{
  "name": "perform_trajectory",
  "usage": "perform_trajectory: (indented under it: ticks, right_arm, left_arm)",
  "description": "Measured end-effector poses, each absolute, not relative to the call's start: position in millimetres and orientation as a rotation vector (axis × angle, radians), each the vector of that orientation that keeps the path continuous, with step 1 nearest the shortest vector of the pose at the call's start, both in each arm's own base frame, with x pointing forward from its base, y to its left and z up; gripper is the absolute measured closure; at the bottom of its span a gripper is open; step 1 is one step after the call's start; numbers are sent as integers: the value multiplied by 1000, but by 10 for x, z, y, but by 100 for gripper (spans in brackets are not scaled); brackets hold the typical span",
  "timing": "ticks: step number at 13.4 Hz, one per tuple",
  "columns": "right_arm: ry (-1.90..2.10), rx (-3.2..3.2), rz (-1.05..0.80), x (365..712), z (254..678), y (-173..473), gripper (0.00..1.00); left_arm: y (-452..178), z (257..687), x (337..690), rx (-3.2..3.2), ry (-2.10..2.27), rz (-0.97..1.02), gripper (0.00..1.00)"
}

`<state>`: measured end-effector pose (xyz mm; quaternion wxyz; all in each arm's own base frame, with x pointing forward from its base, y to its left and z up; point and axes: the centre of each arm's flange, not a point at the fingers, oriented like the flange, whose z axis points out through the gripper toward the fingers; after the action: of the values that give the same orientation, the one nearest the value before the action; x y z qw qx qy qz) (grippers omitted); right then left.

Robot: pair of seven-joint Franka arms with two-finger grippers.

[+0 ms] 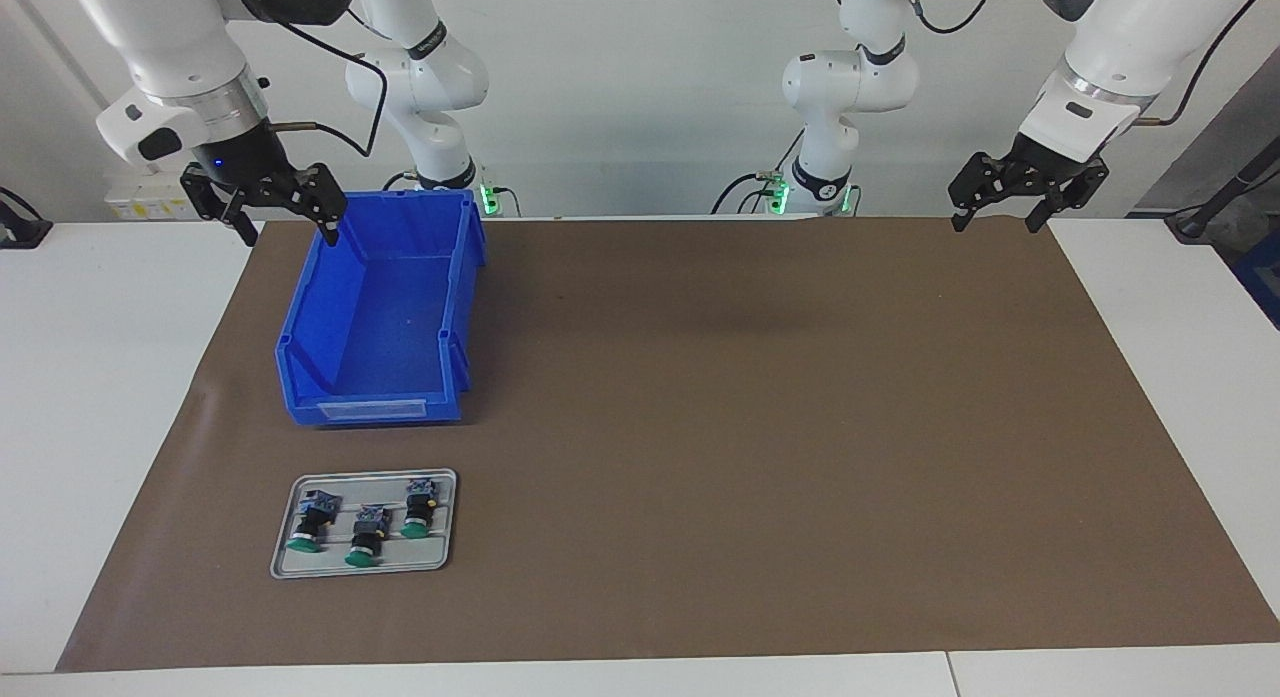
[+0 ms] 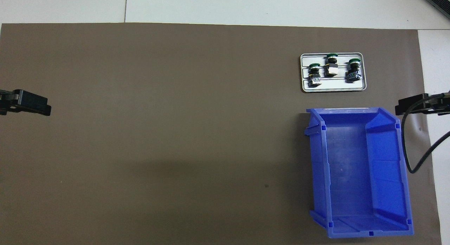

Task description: Place and press button with both arms

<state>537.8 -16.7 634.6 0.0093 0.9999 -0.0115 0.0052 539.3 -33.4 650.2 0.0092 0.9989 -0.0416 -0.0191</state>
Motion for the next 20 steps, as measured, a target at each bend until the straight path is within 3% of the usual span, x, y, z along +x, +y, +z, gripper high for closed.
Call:
perform_trajectory:
  ticks: [20]
  right_arm:
    - [-38, 3123, 30, 5387, 6353, -170, 0]
  left_arm:
    - [-334, 6502, 5393, 3120, -130, -60, 0]
